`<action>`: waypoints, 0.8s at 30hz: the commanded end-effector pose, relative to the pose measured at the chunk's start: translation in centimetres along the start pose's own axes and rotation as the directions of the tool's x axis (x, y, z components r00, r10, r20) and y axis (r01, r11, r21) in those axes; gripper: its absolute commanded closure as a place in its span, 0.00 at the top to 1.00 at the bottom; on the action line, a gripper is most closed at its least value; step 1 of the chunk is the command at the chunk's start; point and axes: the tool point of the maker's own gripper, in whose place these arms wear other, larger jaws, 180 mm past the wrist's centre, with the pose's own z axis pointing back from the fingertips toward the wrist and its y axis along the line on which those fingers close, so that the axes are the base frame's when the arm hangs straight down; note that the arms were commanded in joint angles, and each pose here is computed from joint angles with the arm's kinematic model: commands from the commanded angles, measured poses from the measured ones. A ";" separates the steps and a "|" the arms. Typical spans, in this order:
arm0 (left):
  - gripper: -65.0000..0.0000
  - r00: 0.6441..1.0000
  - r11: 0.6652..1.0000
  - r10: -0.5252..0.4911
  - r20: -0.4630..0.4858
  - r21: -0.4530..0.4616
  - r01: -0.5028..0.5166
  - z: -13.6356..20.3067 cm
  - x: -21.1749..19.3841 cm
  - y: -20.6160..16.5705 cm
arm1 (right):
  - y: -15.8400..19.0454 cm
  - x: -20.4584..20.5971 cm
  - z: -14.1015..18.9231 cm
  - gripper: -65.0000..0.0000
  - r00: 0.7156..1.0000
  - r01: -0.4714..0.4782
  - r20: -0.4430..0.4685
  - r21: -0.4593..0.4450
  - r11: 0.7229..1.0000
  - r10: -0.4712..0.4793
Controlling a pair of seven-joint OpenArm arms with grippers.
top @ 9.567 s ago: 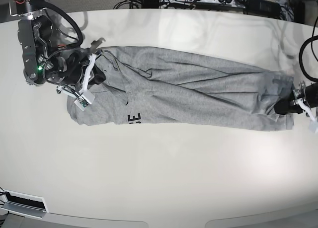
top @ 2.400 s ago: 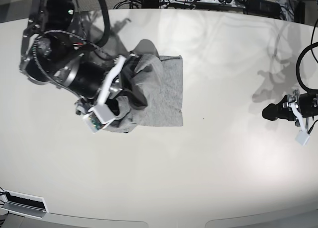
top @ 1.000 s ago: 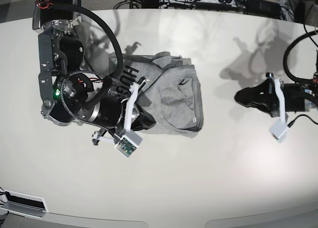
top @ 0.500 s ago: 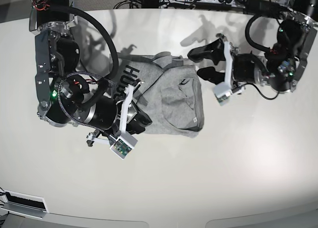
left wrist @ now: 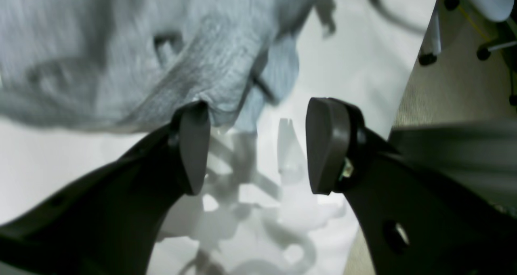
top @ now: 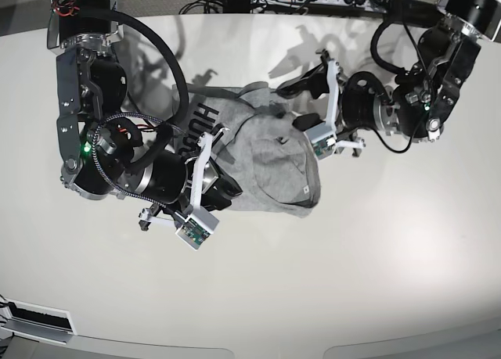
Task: Layout the t-shirt on the table in an organized manner, then fold the t-shirt properly
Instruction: 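Grasp the folded shirt edge with the left gripper beside the right gripper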
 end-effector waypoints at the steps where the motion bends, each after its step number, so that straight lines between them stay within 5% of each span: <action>1: 0.59 0.999 1.000 -0.024 0.040 0.011 0.024 0.6 1.6 0.7 | -0.3 1.6 0.4 0.23 0.998 -0.021 0.054 -0.005 1.000 0.021; 10: 0.56 1.000 0.995 -0.018 0.008 0.093 0.017 0.9 1.6 2.7 | -0.2 1.5 0.4 0.23 0.999 -0.020 0.051 -0.005 1.000 0.020; 12: 0.40 1.000 0.995 -0.018 0.010 0.093 0.017 0.9 1.6 2.7 | -0.2 1.5 0.4 0.23 0.999 -0.018 0.050 -0.004 1.000 0.018; 15: 0.00 1.000 0.994 -0.027 0.000 0.103 0.027 0.9 1.5 2.9 | -0.2 1.4 0.4 0.23 0.999 -0.018 0.049 -0.005 1.000 0.019; 24: 0.00 0.999 0.990 -0.007 -0.042 0.138 0.012 1.6 1.4 3.4 | -0.2 1.4 0.4 0.23 0.999 -0.018 0.048 -0.005 1.000 0.019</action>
